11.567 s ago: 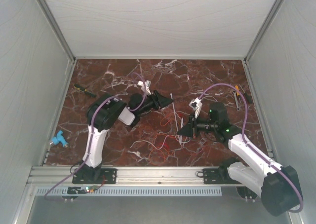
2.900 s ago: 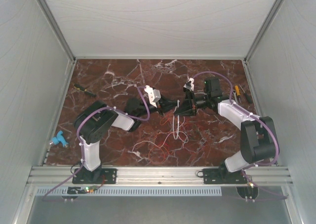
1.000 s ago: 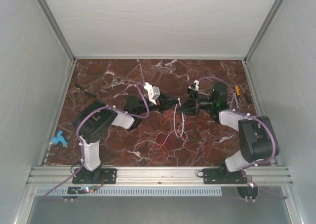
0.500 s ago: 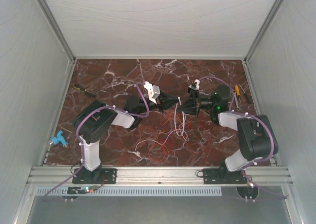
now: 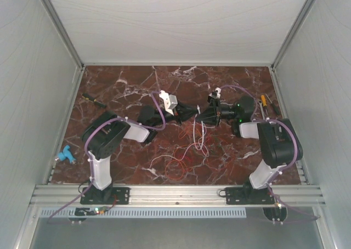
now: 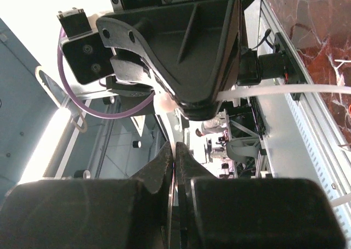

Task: Zip-tie the wires
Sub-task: Tie the cable at the center of the board.

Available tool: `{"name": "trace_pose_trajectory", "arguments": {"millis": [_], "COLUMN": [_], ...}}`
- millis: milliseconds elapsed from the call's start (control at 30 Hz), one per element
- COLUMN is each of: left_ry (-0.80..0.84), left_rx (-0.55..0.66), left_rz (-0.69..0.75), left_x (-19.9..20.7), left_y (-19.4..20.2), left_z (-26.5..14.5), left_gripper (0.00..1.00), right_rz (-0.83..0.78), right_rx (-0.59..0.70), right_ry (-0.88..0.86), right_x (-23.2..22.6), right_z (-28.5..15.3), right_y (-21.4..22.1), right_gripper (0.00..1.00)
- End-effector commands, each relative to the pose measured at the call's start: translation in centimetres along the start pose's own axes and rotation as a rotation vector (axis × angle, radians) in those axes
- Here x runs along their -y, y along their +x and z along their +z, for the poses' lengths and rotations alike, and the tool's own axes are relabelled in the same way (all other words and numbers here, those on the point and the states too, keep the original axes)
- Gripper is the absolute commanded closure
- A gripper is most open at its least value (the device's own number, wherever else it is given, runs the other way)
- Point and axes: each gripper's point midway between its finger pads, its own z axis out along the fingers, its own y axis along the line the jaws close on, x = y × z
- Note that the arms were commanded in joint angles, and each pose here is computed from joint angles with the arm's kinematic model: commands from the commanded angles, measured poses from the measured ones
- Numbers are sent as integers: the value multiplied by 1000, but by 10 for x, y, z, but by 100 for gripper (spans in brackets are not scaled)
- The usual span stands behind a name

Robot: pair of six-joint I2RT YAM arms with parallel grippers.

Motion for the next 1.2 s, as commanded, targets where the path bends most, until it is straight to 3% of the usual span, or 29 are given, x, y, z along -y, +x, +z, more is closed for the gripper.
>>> {"name": "trace_pose_trajectory", "arguments": {"millis": [0, 967, 1167], "left_ry": [100, 156, 118], "left_rx": [229, 225, 223], "left_rz": [225, 261, 248], "left_x": [22, 37, 27], "left_y": [-66, -68, -65], "left_z": [8, 8, 6], "left_gripper": [100, 100, 100], "right_rz": [-77, -22, -62], "right_rx": [25, 66, 59], "right_ry": [-50, 41, 112], "right_x": [-17, 8, 12], "right_z": [0, -2, -8], "right_y": [-6, -43, -26], "right_gripper": [100, 100, 65]}}
